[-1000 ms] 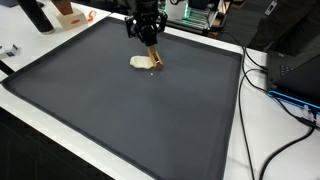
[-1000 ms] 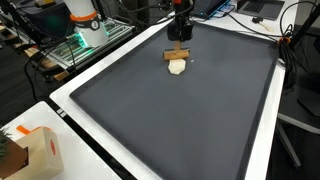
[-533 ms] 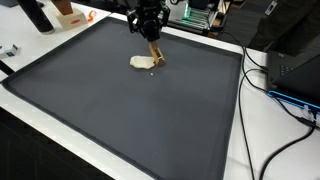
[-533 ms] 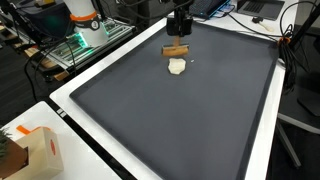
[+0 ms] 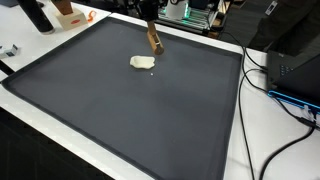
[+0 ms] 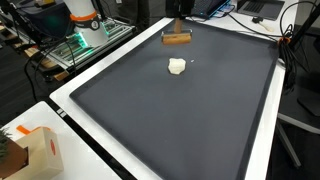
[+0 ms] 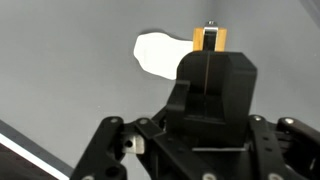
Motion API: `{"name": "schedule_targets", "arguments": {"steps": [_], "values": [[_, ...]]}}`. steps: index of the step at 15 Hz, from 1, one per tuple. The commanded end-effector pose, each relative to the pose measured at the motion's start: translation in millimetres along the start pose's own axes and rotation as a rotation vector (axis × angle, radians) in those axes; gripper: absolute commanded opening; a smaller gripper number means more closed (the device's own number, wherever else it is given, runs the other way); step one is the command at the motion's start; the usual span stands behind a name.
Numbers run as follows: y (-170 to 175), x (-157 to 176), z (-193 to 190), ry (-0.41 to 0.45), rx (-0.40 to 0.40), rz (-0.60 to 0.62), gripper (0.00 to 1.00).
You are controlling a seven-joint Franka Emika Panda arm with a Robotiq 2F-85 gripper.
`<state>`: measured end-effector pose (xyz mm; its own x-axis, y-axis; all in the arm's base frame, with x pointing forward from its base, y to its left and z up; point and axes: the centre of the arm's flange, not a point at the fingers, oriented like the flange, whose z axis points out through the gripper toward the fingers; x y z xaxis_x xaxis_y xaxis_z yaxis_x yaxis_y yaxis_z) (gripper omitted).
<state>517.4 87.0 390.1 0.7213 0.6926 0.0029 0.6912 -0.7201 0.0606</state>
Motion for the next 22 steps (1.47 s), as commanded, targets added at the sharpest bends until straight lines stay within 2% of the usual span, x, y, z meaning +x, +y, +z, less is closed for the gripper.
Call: {"name": "schedule_targets", "arguments": {"steps": [1,7,8,9,14,15,17,22], "values": [[1.5,-16.0,-28.8,0.021,-0.001,0.067,0.23],[15.7,-34.4,-48.7,0.045,-0.014,0.164,0.23],[17.7,-22.6,-37.0,0.034,-0.027,0.121,0.23],[19.4,-24.0,-38.4,0.036,-0.029,0.126,0.48],[18.2,-22.2,-33.2,0.028,-0.023,0.122,0.48],[18.2,-22.2,-33.1,0.028,-0.023,0.122,0.23],[44.5,-35.3,-23.2,0.049,0.031,0.191,0.23],[82.8,-69.8,-6.9,0.151,0.179,0.311,0.23]]}}
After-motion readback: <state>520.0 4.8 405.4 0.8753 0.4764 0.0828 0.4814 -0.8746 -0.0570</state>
